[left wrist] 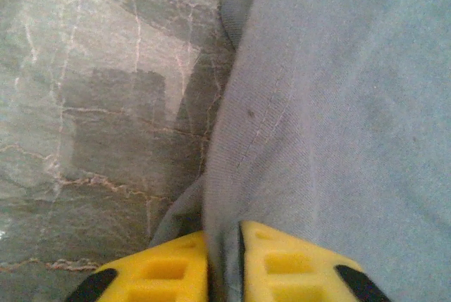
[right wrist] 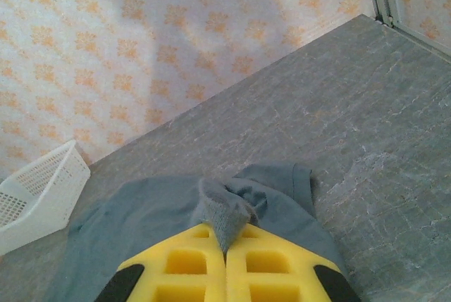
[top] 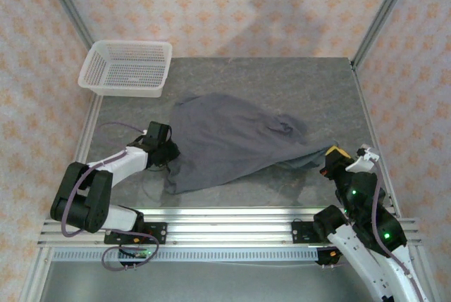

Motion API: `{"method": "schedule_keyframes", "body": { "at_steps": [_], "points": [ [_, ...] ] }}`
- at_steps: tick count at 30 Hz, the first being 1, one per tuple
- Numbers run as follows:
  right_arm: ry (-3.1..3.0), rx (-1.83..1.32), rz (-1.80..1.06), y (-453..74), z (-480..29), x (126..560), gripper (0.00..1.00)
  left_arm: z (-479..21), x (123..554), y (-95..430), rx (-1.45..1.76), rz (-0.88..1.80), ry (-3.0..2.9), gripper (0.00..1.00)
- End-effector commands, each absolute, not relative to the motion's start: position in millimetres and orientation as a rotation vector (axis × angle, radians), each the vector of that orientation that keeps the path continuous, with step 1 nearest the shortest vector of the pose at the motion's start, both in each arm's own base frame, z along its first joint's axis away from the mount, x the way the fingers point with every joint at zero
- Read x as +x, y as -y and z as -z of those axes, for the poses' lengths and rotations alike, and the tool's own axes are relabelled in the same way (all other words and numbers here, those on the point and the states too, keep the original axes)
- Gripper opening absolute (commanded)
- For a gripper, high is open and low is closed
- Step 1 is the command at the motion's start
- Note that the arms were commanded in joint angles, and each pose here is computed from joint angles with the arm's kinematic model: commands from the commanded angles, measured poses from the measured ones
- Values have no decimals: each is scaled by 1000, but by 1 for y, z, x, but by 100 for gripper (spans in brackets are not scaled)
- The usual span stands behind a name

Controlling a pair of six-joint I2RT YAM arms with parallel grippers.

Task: Fold the inside-out t-shirt
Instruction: Flatten out the T-shirt at the center of the table.

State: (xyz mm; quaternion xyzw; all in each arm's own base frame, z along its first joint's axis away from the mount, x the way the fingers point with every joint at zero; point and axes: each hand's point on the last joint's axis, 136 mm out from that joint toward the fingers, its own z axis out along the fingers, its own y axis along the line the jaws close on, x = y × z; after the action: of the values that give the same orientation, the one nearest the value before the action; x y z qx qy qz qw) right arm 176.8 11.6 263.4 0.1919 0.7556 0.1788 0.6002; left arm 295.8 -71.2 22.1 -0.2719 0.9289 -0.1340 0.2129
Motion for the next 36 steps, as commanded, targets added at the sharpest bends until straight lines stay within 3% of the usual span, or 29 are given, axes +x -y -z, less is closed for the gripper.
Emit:
{"method": "schedule_keyframes", "body": {
  "at_steps": [1,7,10,12,15,18,21,29,36],
  "points": [
    [-1742,466,-416,-10,-264,178,0,-24,293,65,-754,343,-2563,3],
    [-1717,463,-482,-18,-278,181,0,-42,296,61,-780,363,-2511,0],
    [-1660,427,-555,-30,-314,188,0,-92,320,70,-789,547,-2407,0],
    [-1592,369,-585,-41,-360,198,0,-167,348,77,-717,650,-2277,0],
    [-1496,314,-512,-41,-465,211,0,-325,378,71,-582,682,-2045,0],
    [-1420,306,-465,-29,-559,202,0,-474,365,45,-518,659,-1762,0],
    [-1320,280,-544,-28,-611,184,0,-549,329,27,-501,622,-1607,0],
    [-1030,118,-657,-21,-703,114,0,-622,255,0,-483,517,-1379,0],
    [-971,214,-524,8,-732,108,0,-628,225,-37,-651,397,-1262,0]
  ]
}}
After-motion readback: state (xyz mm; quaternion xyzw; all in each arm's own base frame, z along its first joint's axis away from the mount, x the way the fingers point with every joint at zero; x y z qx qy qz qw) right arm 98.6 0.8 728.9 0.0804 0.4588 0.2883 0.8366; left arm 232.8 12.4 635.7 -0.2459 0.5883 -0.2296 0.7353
